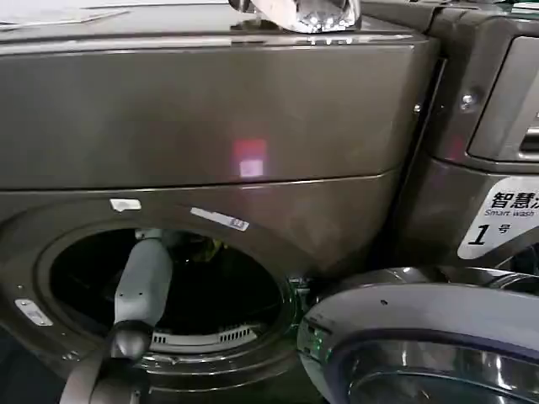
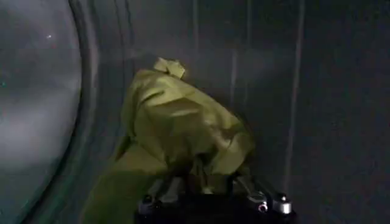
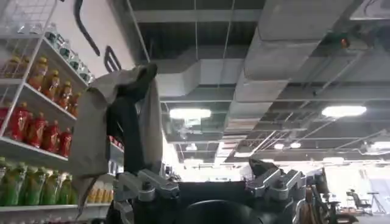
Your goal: Grasp the clothes from the dryer.
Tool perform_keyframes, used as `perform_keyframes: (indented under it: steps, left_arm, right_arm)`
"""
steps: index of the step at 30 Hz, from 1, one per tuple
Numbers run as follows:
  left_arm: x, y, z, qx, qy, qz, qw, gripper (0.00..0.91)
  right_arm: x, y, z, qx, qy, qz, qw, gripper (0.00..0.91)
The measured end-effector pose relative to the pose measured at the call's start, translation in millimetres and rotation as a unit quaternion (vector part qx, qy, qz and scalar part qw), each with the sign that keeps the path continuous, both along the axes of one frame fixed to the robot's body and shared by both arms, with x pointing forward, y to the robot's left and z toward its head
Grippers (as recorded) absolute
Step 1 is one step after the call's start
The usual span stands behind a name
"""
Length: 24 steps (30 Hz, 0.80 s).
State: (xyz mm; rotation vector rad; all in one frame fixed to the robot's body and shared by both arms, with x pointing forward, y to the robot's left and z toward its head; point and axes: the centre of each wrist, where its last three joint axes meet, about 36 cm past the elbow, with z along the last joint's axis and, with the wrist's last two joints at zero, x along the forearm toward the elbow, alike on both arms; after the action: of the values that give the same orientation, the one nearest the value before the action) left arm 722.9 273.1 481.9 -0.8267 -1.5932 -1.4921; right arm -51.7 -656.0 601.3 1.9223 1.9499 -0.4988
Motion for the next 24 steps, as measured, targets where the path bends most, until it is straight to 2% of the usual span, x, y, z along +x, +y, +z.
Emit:
perform_keyframes:
  steps: [7,14,18,24]
  left_arm:
    - [0.2,-3.7,13.4,-0.023,-0.053,-0.008,0.998,0.0]
    - [-1.3,-17.1,21.0,-0.084,-0.161,0.022,0.983,0.0]
    - [-1.2,-26.8,25.1,-0.145,-0.242,0.075,0.956,0.0]
    - [-9.1,-35.3,22.1,-0.272,-0.335,0.175,0.885,0.0]
  right_arm:
    - [1.2,-0.1,-1.2,0.002,-0.001,0.001,1.0,0.907]
    - [1.0,1.0,-0.3,0.005,0.001,0.002,1.0,0.907]
    - [2.9,2.8,1.2,0.009,0.005,0.004,1.0,0.907]
    - [7.0,4.4,3.5,0.011,0.007,0.008,1.0,0.907]
